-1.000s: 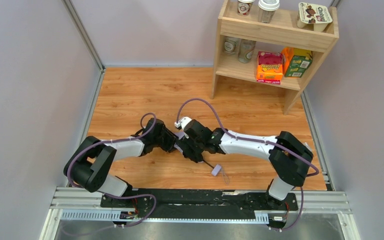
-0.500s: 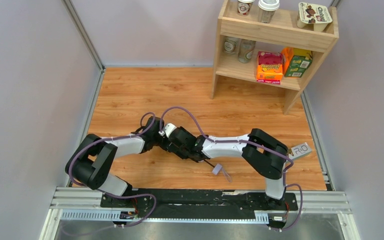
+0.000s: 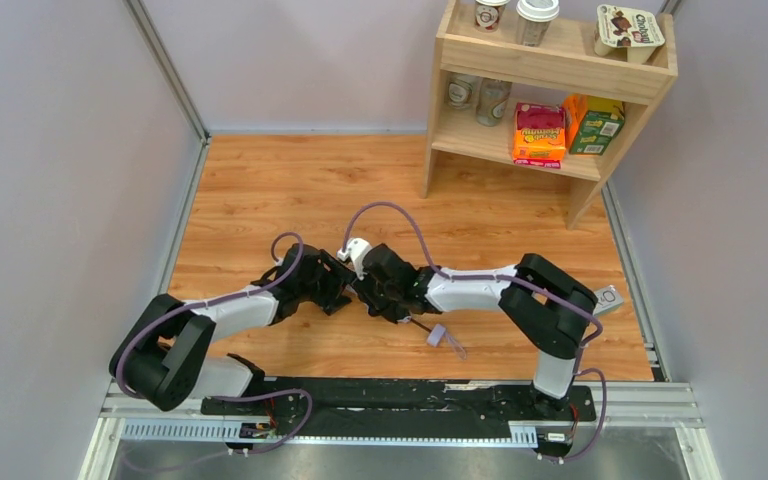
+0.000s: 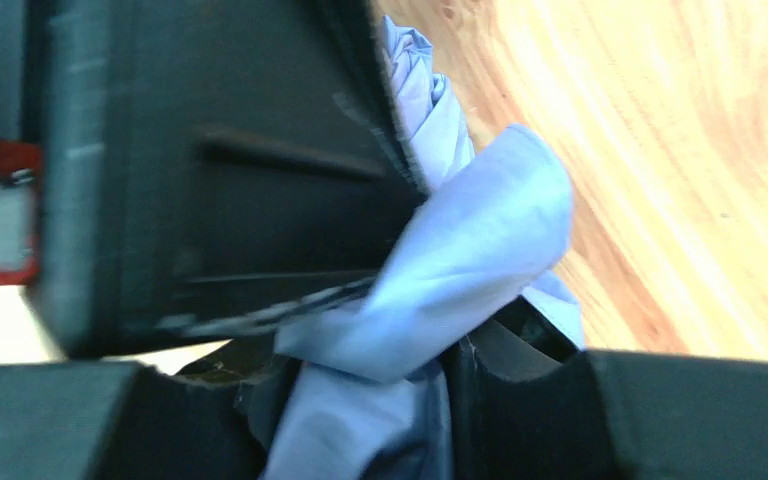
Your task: Put away the umbrella
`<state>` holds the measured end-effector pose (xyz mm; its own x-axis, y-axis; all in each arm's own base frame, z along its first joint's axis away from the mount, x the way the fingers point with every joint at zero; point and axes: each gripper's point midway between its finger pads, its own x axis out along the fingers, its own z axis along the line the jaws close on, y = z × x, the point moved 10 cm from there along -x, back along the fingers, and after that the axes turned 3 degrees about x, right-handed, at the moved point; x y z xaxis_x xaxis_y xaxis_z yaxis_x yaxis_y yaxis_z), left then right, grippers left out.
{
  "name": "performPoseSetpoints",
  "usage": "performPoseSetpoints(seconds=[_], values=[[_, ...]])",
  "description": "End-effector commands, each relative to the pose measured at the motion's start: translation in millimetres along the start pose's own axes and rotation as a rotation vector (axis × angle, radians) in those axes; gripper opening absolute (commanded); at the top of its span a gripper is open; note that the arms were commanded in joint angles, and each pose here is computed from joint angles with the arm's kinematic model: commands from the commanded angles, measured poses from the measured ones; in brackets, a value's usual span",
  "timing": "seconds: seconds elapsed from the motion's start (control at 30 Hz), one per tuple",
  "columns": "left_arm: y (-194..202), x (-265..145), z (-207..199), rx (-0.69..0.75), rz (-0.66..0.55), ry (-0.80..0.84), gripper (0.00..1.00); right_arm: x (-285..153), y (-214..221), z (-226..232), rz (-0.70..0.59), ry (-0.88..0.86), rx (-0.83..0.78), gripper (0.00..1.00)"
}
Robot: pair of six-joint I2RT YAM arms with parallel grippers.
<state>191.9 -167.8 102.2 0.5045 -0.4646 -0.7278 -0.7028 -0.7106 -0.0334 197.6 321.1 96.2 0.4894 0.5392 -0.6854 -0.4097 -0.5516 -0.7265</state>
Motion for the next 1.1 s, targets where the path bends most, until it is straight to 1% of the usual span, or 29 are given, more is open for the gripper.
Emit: performPoseSetpoints(seconds=[0.0, 0.07, 0.13, 0.23, 0.3, 0.33, 0.37, 0.4, 0.43, 0.47, 0.5, 0.53, 0.57, 0.6, 0.7, 0.73, 0.77, 0.83, 0.87, 1.0, 1.07], values=[[9, -6, 63, 0.113, -0.01, -0.295, 0.74, 4, 40, -13, 0.158, -0.336, 0.27, 0.0], [9, -3, 62, 0.137, 0.007, -0.286, 0.74, 6, 35, -17, 0.174, -0.498, 0.35, 0.0], [10, 3, 65, 0.146, 0.024, -0.299, 0.74, 10, 32, -16, 0.214, -0.634, 0.393, 0.0], [11, 11, 70, 0.152, 0.051, -0.334, 0.69, 16, 30, -22, 0.265, -0.734, 0.458, 0.0], [13, 12, 75, 0.158, 0.056, -0.352, 0.63, 17, 28, -27, 0.275, -0.801, 0.503, 0.0], [14, 13, 76, 0.162, 0.049, -0.354, 0.56, 17, 28, -30, 0.285, -0.827, 0.519, 0.0], [15, 13, 78, 0.163, 0.043, -0.347, 0.51, 17, 28, -31, 0.293, -0.84, 0.528, 0.0], [16, 13, 79, 0.163, 0.041, -0.344, 0.36, 17, 28, -34, 0.306, -0.835, 0.534, 0.0], [16, 14, 79, 0.162, 0.041, -0.338, 0.29, 18, 29, -35, 0.321, -0.826, 0.533, 0.0], [16, 13, 79, 0.168, 0.044, -0.337, 0.15, 18, 28, -37, 0.33, -0.811, 0.534, 0.0], [17, 13, 79, 0.168, 0.047, -0.341, 0.1, 17, 26, -39, 0.332, -0.786, 0.534, 0.0], [16, 14, 78, 0.167, 0.047, -0.341, 0.02, 15, 24, -40, 0.337, -0.763, 0.533, 0.0], [17, 13, 78, 0.161, 0.052, -0.341, 0.0, 13, 22, -40, 0.339, -0.742, 0.531, 0.0], [17, 13, 77, 0.158, 0.051, -0.341, 0.0, 10, 19, -42, 0.331, -0.709, 0.532, 0.07], [17, 11, 76, 0.155, 0.052, -0.342, 0.0, 1, 9, -49, 0.315, -0.564, 0.527, 0.33], [17, 10, 75, 0.159, 0.047, -0.336, 0.0, -4, 4, -53, 0.303, -0.503, 0.515, 0.4], [17, 9, 76, 0.157, 0.041, -0.344, 0.0, -7, 3, -58, 0.307, -0.423, 0.496, 0.43], [17, 7, 76, 0.148, 0.037, -0.353, 0.0, -16, -7, -64, 0.314, -0.315, 0.452, 0.55], [17, 7, 74, 0.144, 0.037, -0.358, 0.0, -22, -10, -65, 0.305, -0.264, 0.422, 0.59], [18, 4, 75, 0.099, 0.057, -0.452, 0.0, -46, -26, -37, 0.215, -0.165, 0.217, 0.76], [18, 5, 74, 0.078, 0.072, -0.478, 0.0, -53, -30, -18, 0.161, -0.1, 0.118, 0.82]])
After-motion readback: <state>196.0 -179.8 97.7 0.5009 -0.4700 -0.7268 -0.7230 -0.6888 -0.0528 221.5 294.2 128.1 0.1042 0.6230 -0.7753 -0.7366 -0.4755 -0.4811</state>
